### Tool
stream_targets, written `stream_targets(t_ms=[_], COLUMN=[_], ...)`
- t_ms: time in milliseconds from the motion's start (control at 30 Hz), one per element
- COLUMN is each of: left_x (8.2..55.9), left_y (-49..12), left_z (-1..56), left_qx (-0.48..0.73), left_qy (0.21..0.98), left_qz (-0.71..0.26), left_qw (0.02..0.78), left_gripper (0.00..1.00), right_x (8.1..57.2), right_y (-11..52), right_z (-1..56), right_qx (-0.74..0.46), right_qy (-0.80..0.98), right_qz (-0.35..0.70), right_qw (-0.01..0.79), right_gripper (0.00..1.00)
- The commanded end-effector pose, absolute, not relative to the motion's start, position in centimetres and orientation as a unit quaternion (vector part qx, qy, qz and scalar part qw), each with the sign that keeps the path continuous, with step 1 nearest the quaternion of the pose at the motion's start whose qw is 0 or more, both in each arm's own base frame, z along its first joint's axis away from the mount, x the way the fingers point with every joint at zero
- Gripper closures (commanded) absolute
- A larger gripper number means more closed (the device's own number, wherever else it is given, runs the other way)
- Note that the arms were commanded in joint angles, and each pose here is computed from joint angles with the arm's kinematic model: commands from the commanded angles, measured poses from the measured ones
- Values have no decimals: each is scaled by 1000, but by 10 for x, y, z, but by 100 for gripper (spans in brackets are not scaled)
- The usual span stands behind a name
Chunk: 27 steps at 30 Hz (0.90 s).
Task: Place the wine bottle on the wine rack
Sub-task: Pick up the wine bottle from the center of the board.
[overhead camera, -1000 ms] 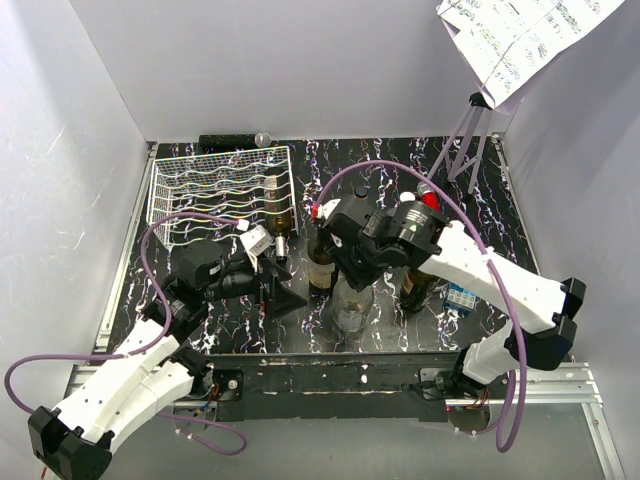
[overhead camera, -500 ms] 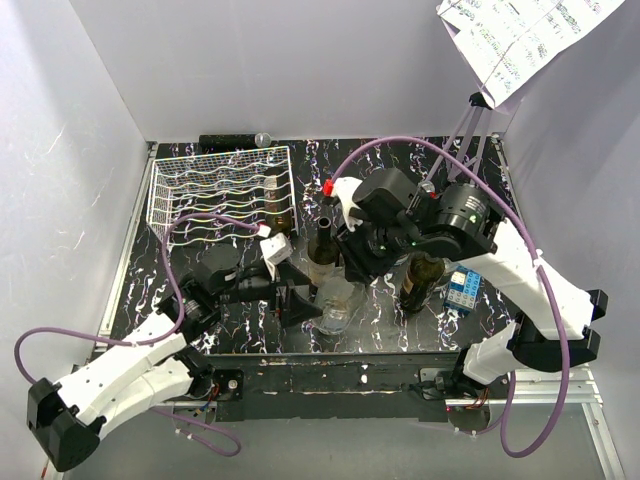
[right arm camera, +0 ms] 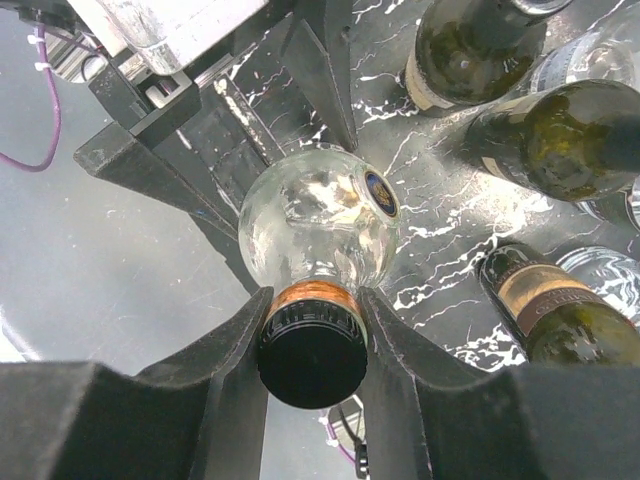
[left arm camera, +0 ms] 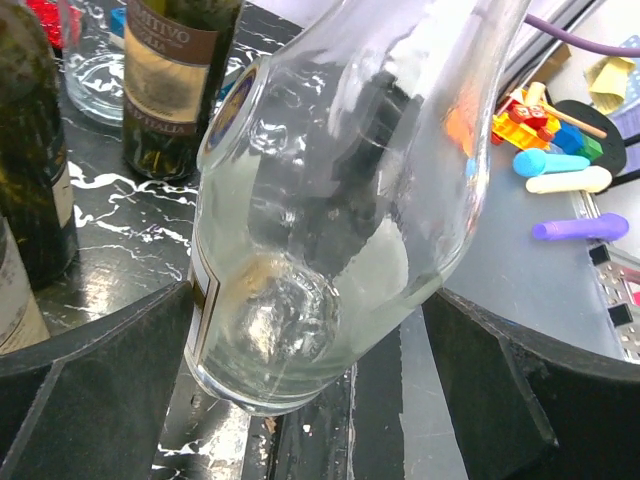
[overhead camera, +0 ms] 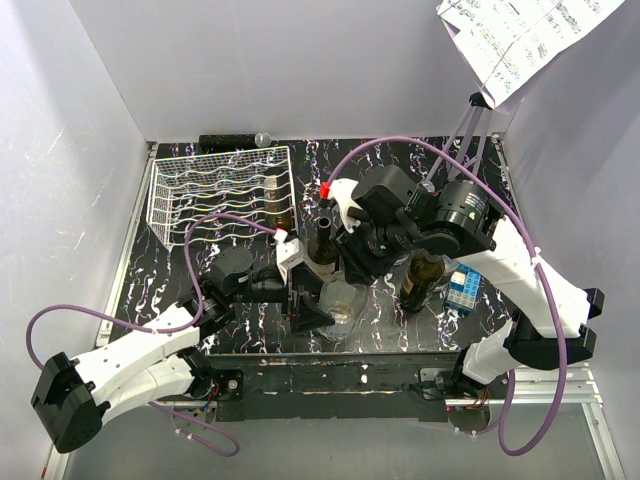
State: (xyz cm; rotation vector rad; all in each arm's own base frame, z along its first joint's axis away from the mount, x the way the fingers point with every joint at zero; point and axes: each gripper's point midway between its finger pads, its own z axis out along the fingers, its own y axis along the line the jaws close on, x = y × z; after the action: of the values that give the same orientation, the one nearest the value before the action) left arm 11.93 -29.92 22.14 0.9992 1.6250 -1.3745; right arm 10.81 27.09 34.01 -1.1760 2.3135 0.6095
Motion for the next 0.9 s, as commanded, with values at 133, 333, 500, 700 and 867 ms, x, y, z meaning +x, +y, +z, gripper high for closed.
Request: stream_targets(t_ms=[133,333,500,700,867], left_x=[109,113,118,119,116], left_y=[-306,-304,-305,-309,-314], left_z=[237,236,232,230,235], left_qx=[452,480,486,488,488], left_qy=[564,526,528,531,526], left_qz=[-556,-531,-519,-523,-541], left_qw=[411,458,465,453,439], left_gripper=[2,2,2,2,2], right_x=[85,83,87,89,89], right_y=[307,311,314,316,318], right_z=[385,384,391,398,407], right_qx=[-467,-481,-479,-479,-480], right_qy=[756,738,729,720,710], right_qz=[362,371,375,379,387], right_qw=[283,295,316,329,339], right_gripper=[99,99,99,99,99])
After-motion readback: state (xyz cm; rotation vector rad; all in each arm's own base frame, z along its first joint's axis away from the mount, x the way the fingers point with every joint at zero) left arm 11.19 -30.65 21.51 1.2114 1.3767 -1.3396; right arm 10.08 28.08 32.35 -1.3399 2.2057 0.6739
